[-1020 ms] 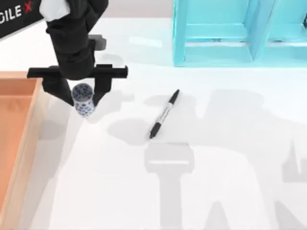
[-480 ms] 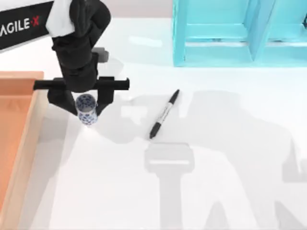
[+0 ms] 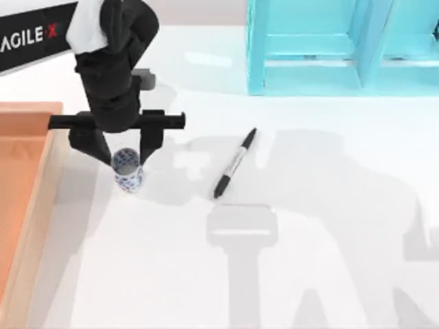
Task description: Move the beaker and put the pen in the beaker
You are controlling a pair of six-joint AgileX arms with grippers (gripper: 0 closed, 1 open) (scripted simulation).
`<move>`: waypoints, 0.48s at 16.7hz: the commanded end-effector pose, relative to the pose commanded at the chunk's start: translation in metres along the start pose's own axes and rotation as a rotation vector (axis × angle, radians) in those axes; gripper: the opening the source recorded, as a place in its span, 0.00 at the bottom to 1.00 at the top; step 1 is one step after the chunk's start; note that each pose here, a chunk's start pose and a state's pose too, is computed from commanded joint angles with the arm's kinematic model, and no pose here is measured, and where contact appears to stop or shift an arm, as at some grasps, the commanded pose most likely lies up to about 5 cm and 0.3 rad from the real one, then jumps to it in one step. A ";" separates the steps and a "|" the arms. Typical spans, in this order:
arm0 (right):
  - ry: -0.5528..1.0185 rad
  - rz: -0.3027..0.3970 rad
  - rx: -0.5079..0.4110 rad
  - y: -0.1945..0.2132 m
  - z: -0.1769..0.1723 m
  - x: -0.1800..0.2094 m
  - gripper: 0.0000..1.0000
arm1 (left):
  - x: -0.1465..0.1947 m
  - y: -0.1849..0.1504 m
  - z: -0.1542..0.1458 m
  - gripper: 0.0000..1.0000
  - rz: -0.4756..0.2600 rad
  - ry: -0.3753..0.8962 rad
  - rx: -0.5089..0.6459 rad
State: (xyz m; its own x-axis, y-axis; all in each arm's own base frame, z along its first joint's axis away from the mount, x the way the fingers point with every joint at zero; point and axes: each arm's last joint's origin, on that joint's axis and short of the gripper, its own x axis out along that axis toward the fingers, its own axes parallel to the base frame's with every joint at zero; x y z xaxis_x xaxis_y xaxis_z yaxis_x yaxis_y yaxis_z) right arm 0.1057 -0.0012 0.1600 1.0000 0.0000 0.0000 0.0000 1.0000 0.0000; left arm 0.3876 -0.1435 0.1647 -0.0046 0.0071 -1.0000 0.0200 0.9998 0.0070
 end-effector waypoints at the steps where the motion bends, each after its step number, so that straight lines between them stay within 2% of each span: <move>1: 0.000 0.000 0.000 0.000 0.000 0.000 1.00 | 0.000 0.000 0.000 0.68 0.000 0.000 0.000; 5: 0.000 0.000 0.000 0.000 0.000 0.000 1.00 | 0.000 0.000 0.000 0.98 0.000 0.000 0.000; 8: 0.000 0.000 0.000 0.000 0.000 0.000 1.00 | 0.000 0.000 0.000 1.00 0.000 0.000 0.000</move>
State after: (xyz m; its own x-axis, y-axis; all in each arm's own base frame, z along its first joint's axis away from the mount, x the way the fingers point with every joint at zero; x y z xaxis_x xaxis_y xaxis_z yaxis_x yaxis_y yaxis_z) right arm 0.1057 -0.0012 0.1600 1.0000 0.0000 0.0000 0.0000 1.0000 0.0000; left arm 0.3876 -0.1435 0.1647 -0.0046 0.0071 -1.0000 0.0200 0.9998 0.0070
